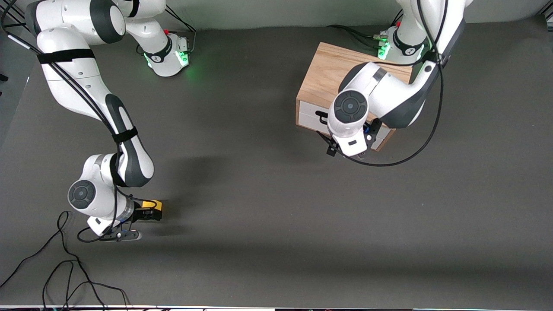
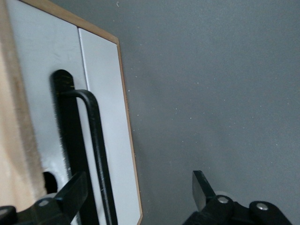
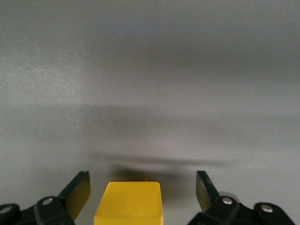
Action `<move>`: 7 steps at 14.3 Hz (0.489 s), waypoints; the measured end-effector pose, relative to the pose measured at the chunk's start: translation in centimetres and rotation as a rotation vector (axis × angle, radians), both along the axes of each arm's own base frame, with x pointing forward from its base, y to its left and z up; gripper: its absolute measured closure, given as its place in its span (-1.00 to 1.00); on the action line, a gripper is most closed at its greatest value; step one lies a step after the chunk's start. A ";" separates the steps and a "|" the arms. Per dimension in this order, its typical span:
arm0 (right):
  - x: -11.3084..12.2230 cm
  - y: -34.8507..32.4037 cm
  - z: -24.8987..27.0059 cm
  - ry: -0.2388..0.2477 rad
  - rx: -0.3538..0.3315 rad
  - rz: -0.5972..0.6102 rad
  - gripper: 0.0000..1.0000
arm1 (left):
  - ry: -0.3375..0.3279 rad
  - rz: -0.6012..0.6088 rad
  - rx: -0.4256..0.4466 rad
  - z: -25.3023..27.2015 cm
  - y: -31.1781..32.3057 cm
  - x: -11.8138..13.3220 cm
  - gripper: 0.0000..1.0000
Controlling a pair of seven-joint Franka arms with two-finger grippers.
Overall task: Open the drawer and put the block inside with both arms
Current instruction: 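Close the right gripper on the cube while the left gripper hooks the handle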
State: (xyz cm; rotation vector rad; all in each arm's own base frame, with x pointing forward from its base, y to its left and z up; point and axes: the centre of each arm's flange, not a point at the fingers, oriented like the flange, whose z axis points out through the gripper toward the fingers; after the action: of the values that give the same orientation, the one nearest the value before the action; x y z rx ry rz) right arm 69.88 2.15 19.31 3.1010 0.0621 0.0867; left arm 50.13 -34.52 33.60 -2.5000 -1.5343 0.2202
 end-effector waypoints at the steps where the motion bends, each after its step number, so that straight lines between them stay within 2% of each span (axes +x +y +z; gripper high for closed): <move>1: -0.3 0.0 -0.5 0.002 0.000 0.000 -1.00 | 0.006 0.006 0.002 -0.7 0.0 0.1 -1.00; 7: -1.2 0.0 -1.7 0.022 0.000 0.000 -1.00 | 0.031 0.056 0.025 -2.6 0.3 0.2 -1.00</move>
State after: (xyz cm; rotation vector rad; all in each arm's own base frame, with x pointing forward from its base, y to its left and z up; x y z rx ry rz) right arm 68.66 2.11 17.65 3.1017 0.0626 0.0523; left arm 50.38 -34.20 31.01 -2.4251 -1.5870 0.2455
